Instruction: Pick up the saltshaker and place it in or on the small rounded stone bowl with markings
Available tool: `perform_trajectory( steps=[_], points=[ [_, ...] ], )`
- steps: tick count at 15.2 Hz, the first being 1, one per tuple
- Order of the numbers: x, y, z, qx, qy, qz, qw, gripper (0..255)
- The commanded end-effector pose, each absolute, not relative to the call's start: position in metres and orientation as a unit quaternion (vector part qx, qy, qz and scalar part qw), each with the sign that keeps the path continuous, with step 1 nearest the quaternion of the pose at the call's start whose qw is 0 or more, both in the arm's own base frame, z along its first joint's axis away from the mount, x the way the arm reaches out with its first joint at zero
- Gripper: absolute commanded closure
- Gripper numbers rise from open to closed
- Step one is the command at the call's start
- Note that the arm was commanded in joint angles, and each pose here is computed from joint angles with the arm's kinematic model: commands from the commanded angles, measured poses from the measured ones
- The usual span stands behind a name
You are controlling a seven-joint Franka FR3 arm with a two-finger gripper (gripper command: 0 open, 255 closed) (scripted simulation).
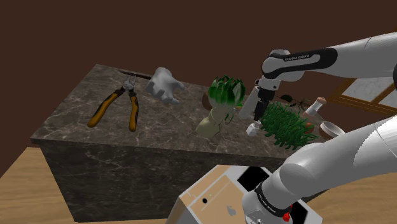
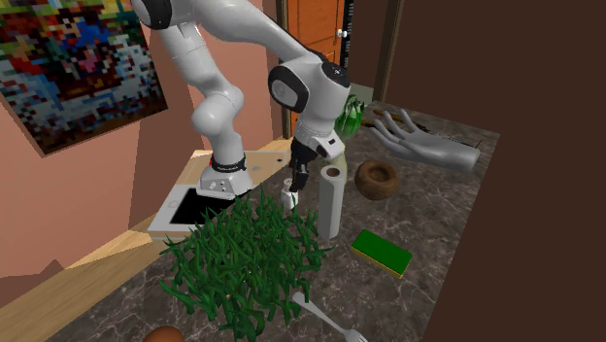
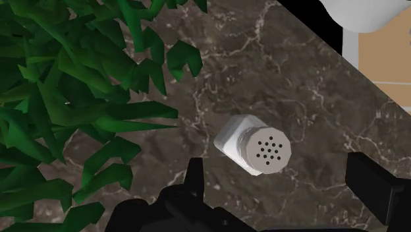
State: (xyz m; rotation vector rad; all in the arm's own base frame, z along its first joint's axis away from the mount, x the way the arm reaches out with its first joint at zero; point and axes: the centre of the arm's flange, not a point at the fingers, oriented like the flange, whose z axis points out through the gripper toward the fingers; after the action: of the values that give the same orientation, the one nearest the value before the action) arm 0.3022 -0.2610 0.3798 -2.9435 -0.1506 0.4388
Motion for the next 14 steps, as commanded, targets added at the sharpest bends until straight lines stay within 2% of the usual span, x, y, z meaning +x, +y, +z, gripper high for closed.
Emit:
perform_trajectory(
  steps=[1,7,14],
  points=[
    [0.300,-0.266,0.369,-0.984,-0.051,0.148,0.081,0],
    [0.291,-0.262,0.341,-0.984,-0.051,0.148,0.081,0],
    [0.291,-0.262,0.341,-0.984,-0.051,0.148,0.081,0]
  ],
)
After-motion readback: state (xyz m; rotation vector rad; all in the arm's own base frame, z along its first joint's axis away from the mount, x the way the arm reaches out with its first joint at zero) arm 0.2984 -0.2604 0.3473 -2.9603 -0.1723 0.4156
